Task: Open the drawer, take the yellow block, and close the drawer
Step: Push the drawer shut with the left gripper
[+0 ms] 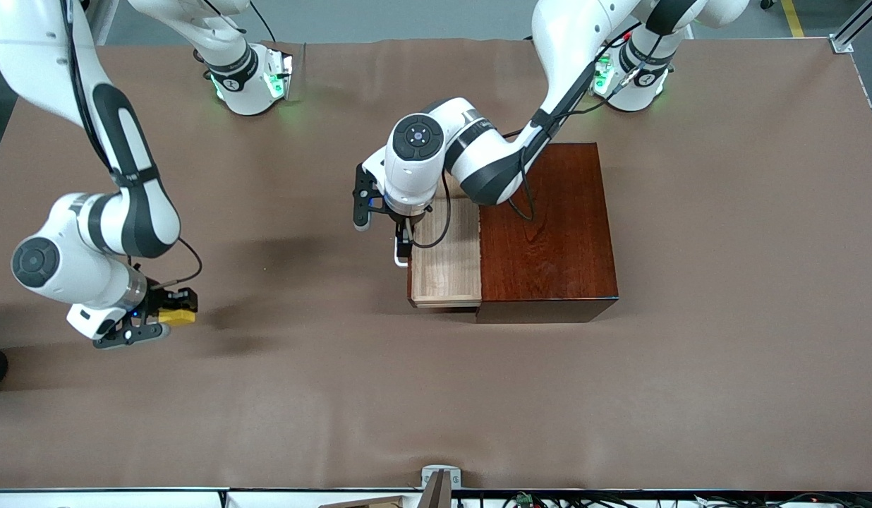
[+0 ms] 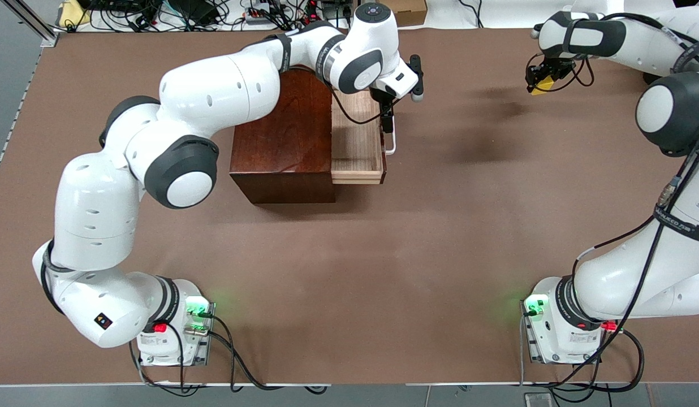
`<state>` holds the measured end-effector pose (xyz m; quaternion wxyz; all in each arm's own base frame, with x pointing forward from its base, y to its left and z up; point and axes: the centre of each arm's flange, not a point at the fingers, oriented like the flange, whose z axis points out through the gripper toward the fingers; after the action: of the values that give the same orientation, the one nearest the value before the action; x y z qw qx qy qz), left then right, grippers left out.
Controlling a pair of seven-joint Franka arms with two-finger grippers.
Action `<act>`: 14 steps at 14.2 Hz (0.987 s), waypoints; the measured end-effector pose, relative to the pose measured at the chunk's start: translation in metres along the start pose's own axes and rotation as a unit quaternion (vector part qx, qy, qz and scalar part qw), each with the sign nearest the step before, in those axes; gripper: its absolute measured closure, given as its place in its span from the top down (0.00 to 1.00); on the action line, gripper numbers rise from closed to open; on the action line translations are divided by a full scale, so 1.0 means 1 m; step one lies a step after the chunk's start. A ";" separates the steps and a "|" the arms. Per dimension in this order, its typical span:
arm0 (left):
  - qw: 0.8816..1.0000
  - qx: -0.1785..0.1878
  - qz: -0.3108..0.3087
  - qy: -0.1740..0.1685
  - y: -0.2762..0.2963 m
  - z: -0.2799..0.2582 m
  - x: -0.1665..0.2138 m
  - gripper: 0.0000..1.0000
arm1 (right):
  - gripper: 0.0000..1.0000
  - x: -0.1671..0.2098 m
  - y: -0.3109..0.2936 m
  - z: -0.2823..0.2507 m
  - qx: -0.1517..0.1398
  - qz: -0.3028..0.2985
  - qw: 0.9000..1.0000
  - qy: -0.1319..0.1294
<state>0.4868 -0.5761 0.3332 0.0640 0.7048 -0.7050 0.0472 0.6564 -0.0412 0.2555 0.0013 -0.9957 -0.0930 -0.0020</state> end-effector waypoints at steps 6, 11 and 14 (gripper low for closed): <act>0.997 0.003 0.008 -0.075 0.004 -0.002 -0.008 1.00 | 0.56 0.004 0.034 0.058 -0.028 0.023 0.999 0.034; 0.983 -0.011 0.015 -0.184 0.003 0.006 -0.038 1.00 | 0.56 0.005 0.030 0.065 -0.026 0.045 0.998 0.032; 0.976 -0.010 0.013 -0.218 -0.001 0.003 -0.051 1.00 | 0.56 0.004 0.028 0.072 -0.024 0.053 0.998 0.027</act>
<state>0.4879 -0.5262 0.3226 -0.0852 0.6882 -0.7114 -0.1140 0.6658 -0.0676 0.1834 -0.0200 -0.9986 -0.0394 -0.0306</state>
